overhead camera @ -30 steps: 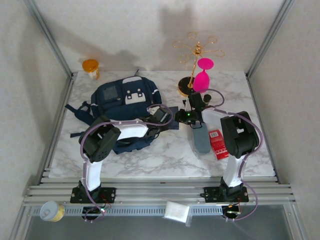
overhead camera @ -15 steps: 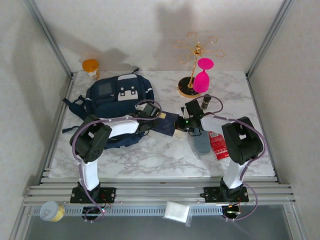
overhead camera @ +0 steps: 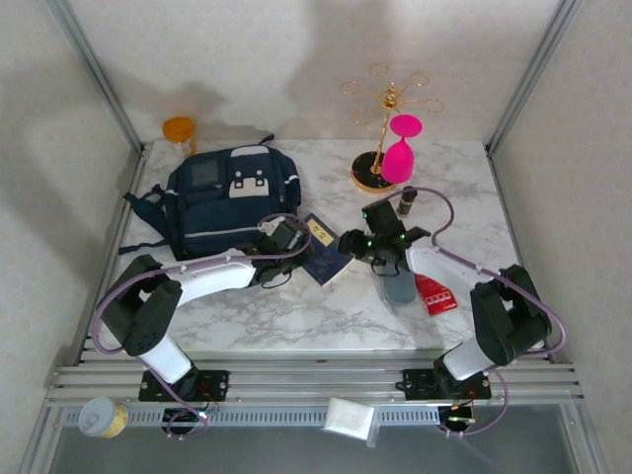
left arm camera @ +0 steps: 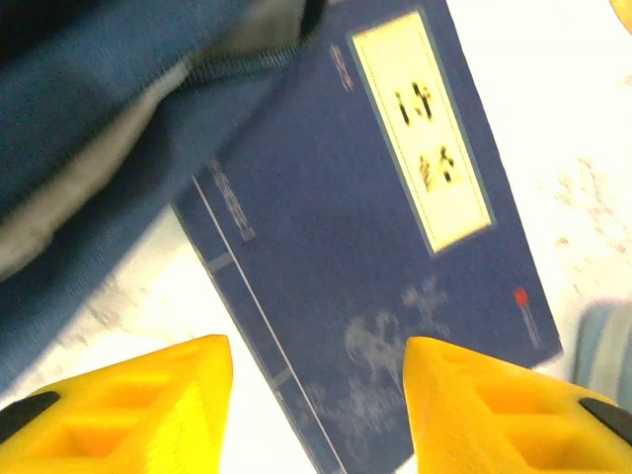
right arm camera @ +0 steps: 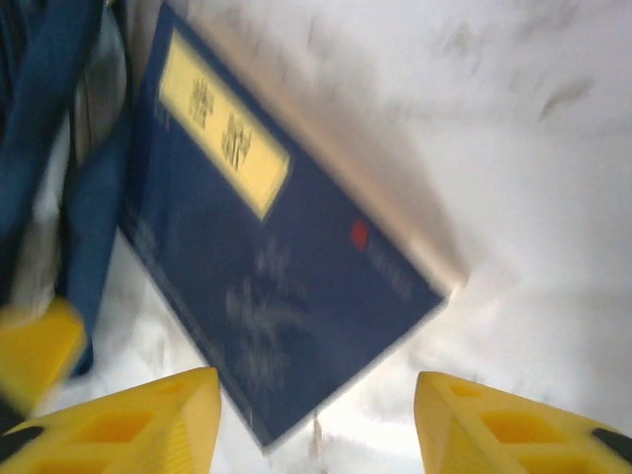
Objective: Pack the student bag
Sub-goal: Pick up the book from the center of the table.
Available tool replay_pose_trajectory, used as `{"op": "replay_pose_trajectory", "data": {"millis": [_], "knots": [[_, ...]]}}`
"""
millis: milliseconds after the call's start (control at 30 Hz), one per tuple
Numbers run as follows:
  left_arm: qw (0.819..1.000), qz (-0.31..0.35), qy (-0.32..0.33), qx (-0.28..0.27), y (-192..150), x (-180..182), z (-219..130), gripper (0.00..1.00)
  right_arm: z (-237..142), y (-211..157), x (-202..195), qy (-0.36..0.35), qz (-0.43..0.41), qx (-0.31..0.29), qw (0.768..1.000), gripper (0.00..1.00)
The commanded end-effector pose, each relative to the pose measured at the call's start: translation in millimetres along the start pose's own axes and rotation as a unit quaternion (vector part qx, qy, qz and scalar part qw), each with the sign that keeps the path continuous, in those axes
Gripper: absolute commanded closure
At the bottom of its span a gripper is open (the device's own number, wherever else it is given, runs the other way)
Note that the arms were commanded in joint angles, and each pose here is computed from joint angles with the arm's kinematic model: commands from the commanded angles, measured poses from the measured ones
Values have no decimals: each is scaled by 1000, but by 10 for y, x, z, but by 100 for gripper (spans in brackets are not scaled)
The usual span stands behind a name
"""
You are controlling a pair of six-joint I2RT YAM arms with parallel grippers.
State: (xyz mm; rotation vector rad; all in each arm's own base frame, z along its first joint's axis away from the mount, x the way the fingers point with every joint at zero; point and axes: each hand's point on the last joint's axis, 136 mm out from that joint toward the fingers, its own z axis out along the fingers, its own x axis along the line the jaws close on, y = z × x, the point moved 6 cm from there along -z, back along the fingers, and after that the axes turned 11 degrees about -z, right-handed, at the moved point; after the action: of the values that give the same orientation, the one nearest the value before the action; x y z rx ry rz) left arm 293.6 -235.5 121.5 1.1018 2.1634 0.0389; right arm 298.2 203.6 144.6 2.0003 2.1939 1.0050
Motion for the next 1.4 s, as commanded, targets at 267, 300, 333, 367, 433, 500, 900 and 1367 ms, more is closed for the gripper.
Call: {"op": "replay_pose_trajectory", "data": {"millis": [267, 300, 333, 367, 433, 500, 900, 1367], "knots": [[999, -38, -10, 19, -227, 9, 247, 53, 789, 364, -127, -20, -54, 65, 996, 26], [999, -33, -9, 19, -228, -1, 263, 53, 830, 354, -121, -12, -57, 69, 996, 25], [999, -28, 4, 15, -224, 23, 287, 52, 870, 318, -124, -4, -58, 77, 995, 26], [999, -27, 20, 12, -219, 70, 314, 53, 898, 274, -106, 11, -58, 86, 995, 27], [999, -28, 28, 17, -229, 124, 362, 53, 902, 167, -71, 38, -59, 101, 992, 29], [999, -29, 28, 14, -233, 152, 380, 53, 853, 64, -17, 65, -61, 111, 990, 32], [999, -7, 33, 33, -280, 229, 510, 59, 552, -345, 9, 127, -66, 152, 978, 60], [997, 26, 77, -1, -204, 334, 453, 60, 342, -252, -27, 114, -68, 130, 983, 72]]}}
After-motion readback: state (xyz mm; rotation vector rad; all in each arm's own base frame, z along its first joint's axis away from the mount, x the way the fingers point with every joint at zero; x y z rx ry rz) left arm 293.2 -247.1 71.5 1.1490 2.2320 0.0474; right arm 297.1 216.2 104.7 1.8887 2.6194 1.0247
